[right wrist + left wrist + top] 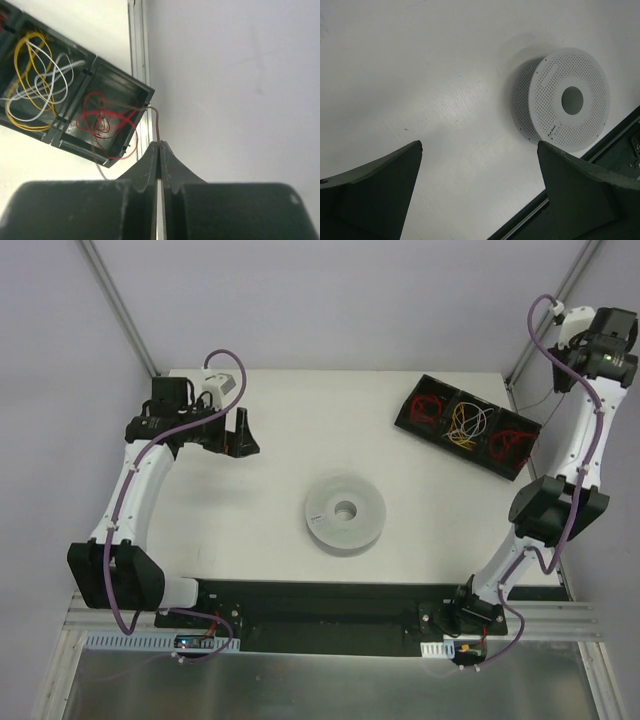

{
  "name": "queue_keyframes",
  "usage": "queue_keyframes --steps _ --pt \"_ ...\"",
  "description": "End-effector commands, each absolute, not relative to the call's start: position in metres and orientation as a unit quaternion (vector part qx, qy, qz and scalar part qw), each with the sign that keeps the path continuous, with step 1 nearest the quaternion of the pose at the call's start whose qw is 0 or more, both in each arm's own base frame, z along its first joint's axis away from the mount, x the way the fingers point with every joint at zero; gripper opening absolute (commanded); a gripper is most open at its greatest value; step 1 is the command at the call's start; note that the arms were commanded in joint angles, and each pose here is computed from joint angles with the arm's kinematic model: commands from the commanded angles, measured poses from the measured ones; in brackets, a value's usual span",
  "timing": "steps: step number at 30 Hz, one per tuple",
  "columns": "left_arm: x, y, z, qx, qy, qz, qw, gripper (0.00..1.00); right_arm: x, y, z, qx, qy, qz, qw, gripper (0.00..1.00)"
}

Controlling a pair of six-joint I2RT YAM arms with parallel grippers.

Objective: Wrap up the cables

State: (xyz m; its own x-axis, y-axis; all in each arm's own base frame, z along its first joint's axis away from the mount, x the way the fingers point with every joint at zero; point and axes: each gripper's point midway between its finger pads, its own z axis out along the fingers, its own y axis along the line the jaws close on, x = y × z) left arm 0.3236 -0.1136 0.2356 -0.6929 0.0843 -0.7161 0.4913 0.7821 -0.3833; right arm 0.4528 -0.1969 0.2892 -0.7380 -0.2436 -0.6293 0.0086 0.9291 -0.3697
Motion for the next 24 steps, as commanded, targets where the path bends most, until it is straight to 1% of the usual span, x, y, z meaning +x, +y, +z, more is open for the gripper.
queue_keyframes --steps 1,6,15,21,24 --pt "0.322 -0.114 0.262 0.169 0.86 -0.279 0.392 0.99 0.443 -0.182 0.364 -0.052 0.87 -0.175 0.457 0.01" --pt "0.323 -0.113 0.266 0.154 0.861 -0.277 0.397 0.99 0.443 -0.162 0.421 -0.057 0.823 -0.158 0.542 0.01" --pt "0.326 -0.112 0.277 0.151 0.854 -0.272 0.416 0.99 0.456 -0.161 0.511 -0.048 0.728 -0.193 0.656 0.01" --pt "0.332 -0.111 0.285 0.147 0.851 -0.269 0.426 0.99 0.445 -0.155 0.584 -0.043 0.635 -0.231 0.736 0.01" --pt "0.335 -0.111 0.288 0.142 0.849 -0.27 0.432 0.99 0.434 -0.146 0.611 -0.045 0.599 -0.224 0.767 0.01"
